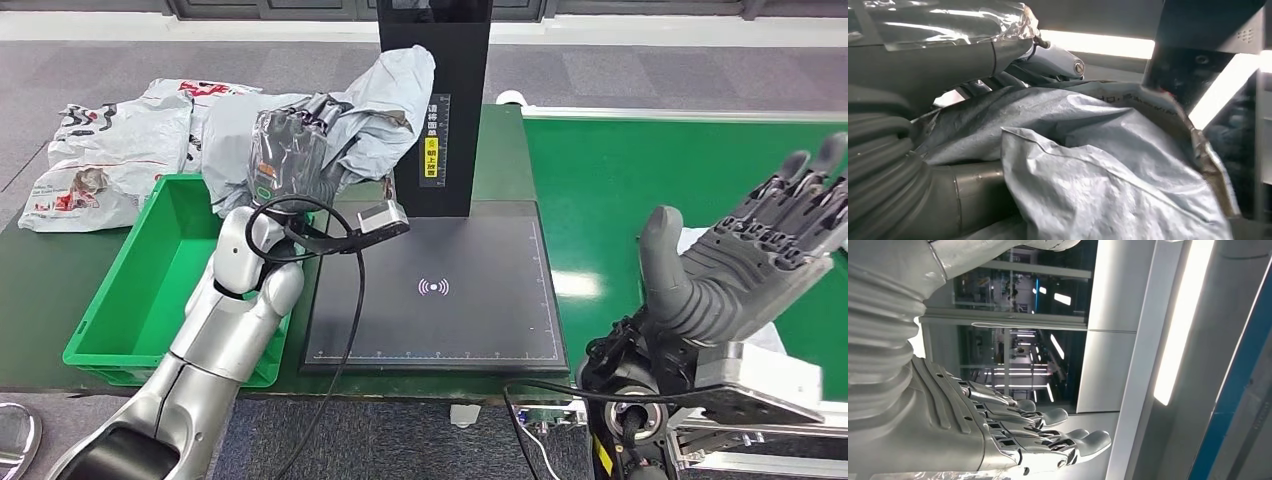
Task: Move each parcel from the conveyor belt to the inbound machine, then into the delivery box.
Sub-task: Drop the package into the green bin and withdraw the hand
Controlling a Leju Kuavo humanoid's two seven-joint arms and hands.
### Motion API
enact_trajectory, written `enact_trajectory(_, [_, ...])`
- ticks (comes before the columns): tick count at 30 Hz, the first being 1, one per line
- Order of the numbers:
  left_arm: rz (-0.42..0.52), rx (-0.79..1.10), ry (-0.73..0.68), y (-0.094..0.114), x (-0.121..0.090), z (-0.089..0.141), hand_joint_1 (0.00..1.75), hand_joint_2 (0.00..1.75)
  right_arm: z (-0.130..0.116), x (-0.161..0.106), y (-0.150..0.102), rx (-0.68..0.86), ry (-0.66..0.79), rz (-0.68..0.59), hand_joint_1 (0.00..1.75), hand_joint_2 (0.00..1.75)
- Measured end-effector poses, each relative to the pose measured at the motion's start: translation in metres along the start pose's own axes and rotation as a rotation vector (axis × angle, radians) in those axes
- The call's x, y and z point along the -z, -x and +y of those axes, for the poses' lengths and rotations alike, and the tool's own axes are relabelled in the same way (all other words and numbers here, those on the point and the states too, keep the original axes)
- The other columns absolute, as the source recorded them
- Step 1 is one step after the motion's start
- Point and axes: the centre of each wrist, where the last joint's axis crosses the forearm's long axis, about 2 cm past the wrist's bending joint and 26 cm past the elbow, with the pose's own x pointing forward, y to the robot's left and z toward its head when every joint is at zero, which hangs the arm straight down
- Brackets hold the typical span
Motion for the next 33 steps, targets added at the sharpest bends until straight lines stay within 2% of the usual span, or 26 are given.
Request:
enact_trajectory(2, [0.033, 0.08, -0.003, 0.01, -0.003, 0.002, 1.75, 1.75, -0.001, -0.002, 0.0, -0.005, -0.002, 0.004, 0.0, 1.75])
enact_trajectory(5, [0.085, 0.162, 0.001, 0.039, -0.014, 0.008, 1.75, 1.75, -0.006, -0.006, 0.0, -0.015, -0.004, 0.016, 0.0, 1.75])
enact_trajectory(10, [0.176, 0.247, 0.031, 0.083, -0.061, 0.016, 1.75, 1.75, -0.012, -0.011, 0.003, -0.03, -0.013, 0.037, 0.0, 1.75])
enact_trajectory(13, [0.21, 0.274, 0.055, 0.094, -0.083, 0.019, 1.75, 1.75, -0.014, -0.014, 0.003, -0.034, -0.018, 0.042, 0.0, 1.75])
enact_trajectory(18, [0.267, 0.34, 0.098, 0.106, -0.1, 0.024, 1.75, 1.75, -0.017, -0.016, 0.004, -0.04, -0.024, 0.045, 0.0, 1.75])
enact_trajectory(21, [0.33, 0.392, 0.144, 0.116, -0.108, 0.027, 1.75, 1.75, -0.017, -0.016, 0.004, -0.042, -0.025, 0.047, 0.0, 1.75])
enact_trajectory(23, [0.406, 0.422, 0.19, 0.125, -0.116, 0.027, 1.75, 1.75, -0.017, -0.015, 0.004, -0.046, -0.026, 0.048, 0.0, 1.75])
enact_trajectory(24, [0.444, 0.437, 0.218, 0.129, -0.12, 0.026, 1.48, 1.75, -0.018, -0.015, 0.004, -0.049, -0.026, 0.049, 0.0, 1.75])
enact_trajectory(27, [0.481, 0.461, 0.292, 0.138, -0.136, 0.021, 0.17, 1.75, -0.019, -0.014, 0.003, -0.059, -0.024, 0.049, 0.0, 1.75])
enact_trajectory(28, [0.467, 0.459, 0.312, 0.14, -0.14, 0.019, 0.0, 1.75, -0.02, -0.013, 0.003, -0.062, -0.023, 0.048, 0.0, 1.75])
enact_trajectory(31, [0.43, 0.446, 0.364, 0.14, -0.147, 0.013, 0.0, 1.75, -0.021, -0.012, 0.003, -0.065, -0.024, 0.048, 0.0, 1.75])
enact_trajectory(33, [0.441, 0.444, 0.396, 0.138, -0.149, 0.009, 0.0, 1.75, -0.022, -0.011, 0.004, -0.064, -0.027, 0.048, 0.0, 1.75])
